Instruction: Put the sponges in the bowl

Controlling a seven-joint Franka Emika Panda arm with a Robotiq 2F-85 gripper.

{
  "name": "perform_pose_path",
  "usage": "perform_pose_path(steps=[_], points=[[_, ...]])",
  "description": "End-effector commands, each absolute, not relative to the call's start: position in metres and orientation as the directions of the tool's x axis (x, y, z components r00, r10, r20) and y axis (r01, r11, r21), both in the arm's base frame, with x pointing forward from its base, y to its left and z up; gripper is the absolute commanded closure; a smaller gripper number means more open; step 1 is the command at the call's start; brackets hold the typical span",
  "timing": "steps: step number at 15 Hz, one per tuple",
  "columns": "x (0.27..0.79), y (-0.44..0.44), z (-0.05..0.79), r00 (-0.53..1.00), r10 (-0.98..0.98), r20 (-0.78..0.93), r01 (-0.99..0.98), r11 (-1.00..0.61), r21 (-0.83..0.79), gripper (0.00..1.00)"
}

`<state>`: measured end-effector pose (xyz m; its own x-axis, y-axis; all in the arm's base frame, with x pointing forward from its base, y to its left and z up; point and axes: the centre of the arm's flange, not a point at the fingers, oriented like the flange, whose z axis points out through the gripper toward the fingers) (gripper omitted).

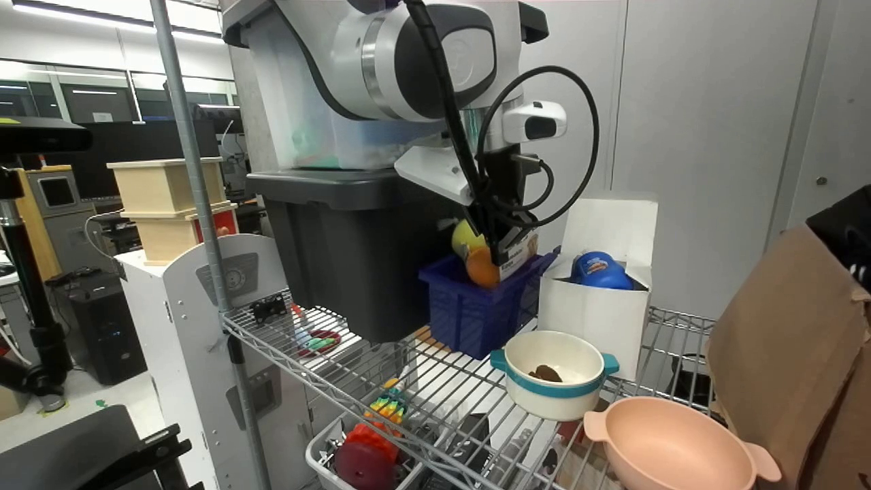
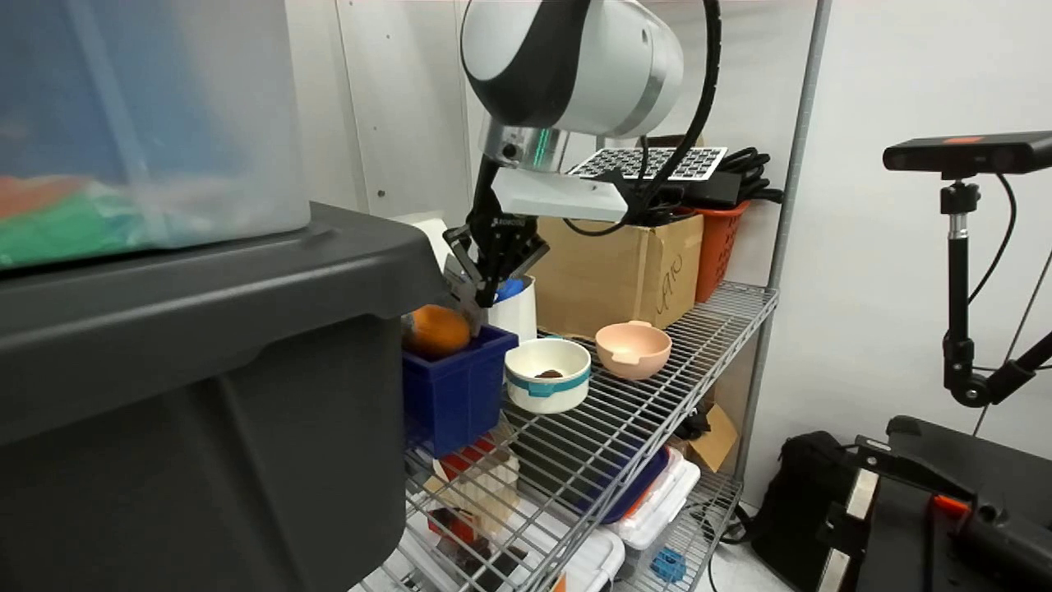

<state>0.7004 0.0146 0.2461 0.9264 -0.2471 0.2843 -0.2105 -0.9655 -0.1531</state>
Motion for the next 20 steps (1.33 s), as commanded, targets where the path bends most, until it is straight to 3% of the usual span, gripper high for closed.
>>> perform_pose_path(steps=[1,20], points=[[0.696,0.012,0.282,0.921,-0.245,0.303,-0.187,-0.960,-0.207,1.00],[0.686,-0.001,0.393,0.883,-0.275,0.381,-0.137,-0.926,-0.352,1.00]])
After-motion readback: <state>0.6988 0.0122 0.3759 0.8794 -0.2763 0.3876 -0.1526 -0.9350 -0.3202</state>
